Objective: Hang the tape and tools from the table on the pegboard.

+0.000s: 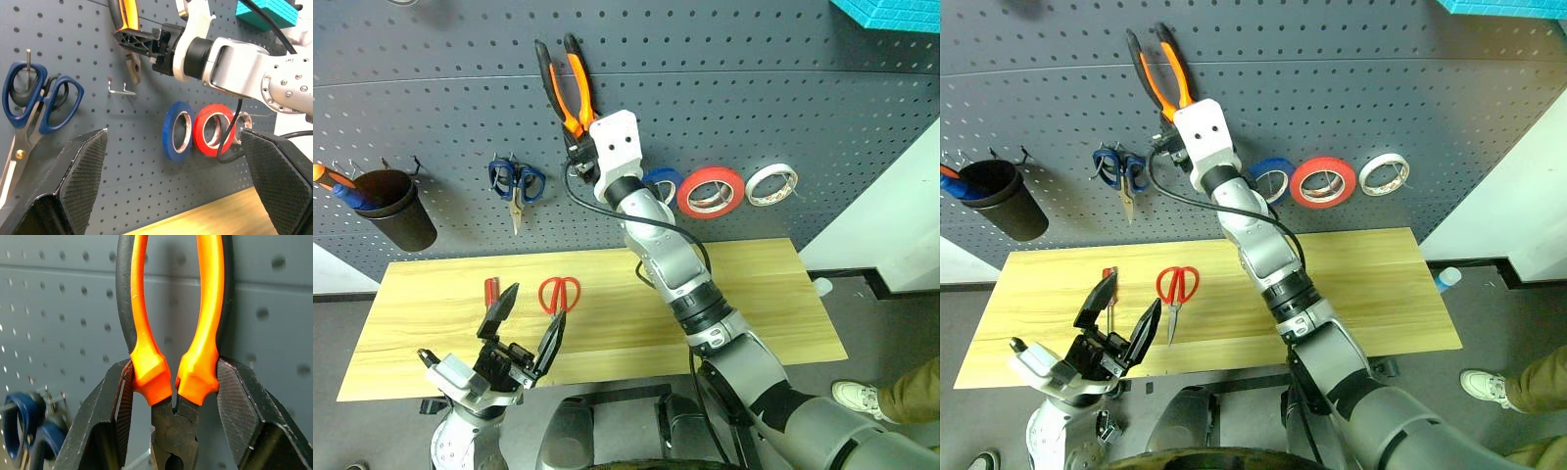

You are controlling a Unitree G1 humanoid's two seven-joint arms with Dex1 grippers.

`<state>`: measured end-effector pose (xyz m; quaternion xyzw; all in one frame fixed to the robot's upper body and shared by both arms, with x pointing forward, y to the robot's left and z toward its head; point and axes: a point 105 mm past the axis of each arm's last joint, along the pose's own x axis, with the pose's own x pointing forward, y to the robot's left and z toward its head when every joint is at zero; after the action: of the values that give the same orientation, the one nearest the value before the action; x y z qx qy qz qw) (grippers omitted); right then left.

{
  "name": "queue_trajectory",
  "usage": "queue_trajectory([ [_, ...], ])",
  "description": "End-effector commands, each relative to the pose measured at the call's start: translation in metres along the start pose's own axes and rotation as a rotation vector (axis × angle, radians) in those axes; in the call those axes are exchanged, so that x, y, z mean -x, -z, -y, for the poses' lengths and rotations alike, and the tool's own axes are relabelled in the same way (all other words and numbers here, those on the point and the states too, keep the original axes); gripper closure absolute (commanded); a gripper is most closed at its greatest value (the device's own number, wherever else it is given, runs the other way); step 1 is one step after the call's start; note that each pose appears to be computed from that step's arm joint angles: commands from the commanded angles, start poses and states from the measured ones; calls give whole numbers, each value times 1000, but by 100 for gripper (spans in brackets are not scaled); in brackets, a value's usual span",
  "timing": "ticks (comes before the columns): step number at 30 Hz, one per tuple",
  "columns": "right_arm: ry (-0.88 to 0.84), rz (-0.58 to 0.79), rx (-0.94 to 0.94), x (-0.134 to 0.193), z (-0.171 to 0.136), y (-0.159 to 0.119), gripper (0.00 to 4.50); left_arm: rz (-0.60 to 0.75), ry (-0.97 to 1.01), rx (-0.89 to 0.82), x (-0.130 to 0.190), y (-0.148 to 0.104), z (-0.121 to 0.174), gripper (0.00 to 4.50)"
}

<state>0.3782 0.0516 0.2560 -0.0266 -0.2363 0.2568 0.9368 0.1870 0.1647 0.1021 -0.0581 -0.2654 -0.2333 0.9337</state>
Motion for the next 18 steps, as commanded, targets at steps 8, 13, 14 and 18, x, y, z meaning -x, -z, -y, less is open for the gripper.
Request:
queue_trajectory([
  [8,-92,142,-136,-16,-56,-49,240,30,13,-35,-2,-13,7,0],
  [13,-105,114,-155,-13,-65,-38,240,34,13,-38,-4,-14,8,0],
  [14,-106,110,-157,-13,-66,-37,240,35,13,-38,-4,-15,8,0],
  [18,-109,98,-161,-13,-69,-32,240,35,13,-36,-4,-16,9,0],
])
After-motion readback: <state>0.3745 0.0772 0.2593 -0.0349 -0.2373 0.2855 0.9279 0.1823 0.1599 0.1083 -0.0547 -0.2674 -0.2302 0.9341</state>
